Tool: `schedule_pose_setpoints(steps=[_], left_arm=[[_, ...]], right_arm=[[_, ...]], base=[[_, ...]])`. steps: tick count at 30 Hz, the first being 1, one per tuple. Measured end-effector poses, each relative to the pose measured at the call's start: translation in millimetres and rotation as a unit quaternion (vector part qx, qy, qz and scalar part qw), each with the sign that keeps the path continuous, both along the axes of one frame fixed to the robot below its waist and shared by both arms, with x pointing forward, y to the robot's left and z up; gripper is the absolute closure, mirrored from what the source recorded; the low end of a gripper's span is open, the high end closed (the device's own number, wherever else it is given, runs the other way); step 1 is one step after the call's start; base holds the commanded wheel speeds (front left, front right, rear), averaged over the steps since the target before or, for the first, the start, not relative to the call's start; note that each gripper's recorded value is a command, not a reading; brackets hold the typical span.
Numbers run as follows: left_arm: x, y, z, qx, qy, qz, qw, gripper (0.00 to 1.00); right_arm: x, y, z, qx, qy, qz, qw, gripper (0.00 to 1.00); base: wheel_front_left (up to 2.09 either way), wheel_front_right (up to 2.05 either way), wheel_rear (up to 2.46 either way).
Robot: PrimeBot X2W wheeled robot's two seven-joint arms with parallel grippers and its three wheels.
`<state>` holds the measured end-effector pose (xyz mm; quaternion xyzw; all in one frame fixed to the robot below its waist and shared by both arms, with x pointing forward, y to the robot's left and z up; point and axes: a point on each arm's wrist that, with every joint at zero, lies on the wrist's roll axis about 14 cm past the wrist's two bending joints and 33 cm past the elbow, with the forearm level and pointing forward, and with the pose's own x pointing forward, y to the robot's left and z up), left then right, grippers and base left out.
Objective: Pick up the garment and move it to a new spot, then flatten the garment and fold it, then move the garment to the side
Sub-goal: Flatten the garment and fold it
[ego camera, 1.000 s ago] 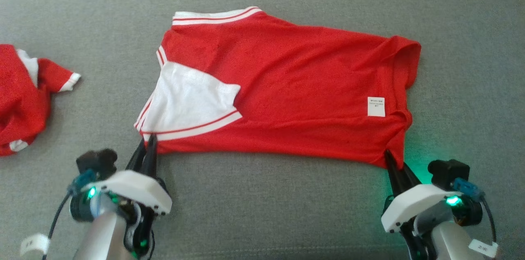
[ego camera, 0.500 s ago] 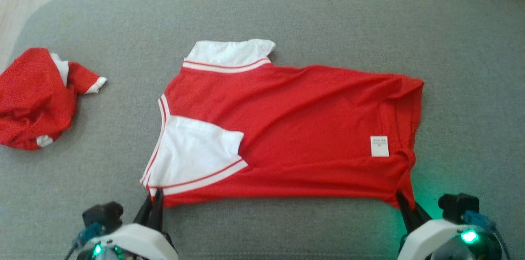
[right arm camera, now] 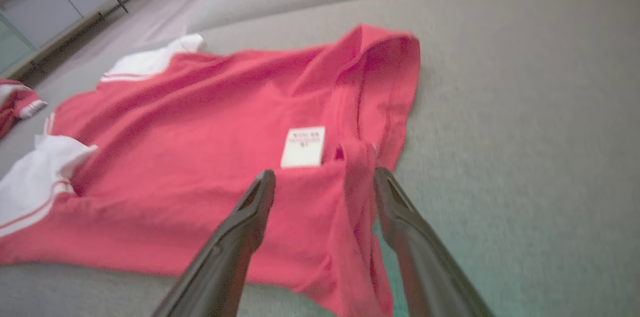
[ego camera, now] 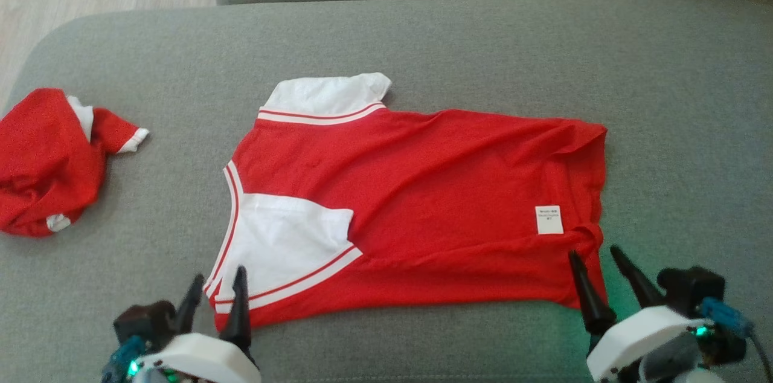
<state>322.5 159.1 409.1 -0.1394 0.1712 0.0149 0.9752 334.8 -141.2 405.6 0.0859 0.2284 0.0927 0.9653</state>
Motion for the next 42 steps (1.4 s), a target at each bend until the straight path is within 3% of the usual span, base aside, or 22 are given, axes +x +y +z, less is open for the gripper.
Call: schedule_pose_setpoints(steps=[8, 16, 31, 42], left_arm=[[26, 7, 63, 0.061, -0.131, 0.000, 0.990, 0.00], [30, 2, 90, 0.091, -0.169, -0.016, 0.981, 0.00], [40, -10, 74, 0.076, -0.140, -0.045, 0.986, 0.00], [163, -62, 83, 0.053, -0.144, -0.145, 0.978, 0.00]], right_arm=[[19, 1, 76, -0.002, -0.138, -0.003, 0.990, 0.00], [19, -1, 116, -0.023, -0.194, -0.007, 0.981, 0.00], [17, 0, 104, -0.017, -0.169, -0.010, 0.985, 0.00], [58, 0, 86, -0.010, -0.152, -0.013, 0.988, 0.00]], base=[[0.00, 0.00, 0.00], [0.00, 0.00, 0.00], [0.00, 0.00, 0.00], [0.00, 0.00, 0.00]])
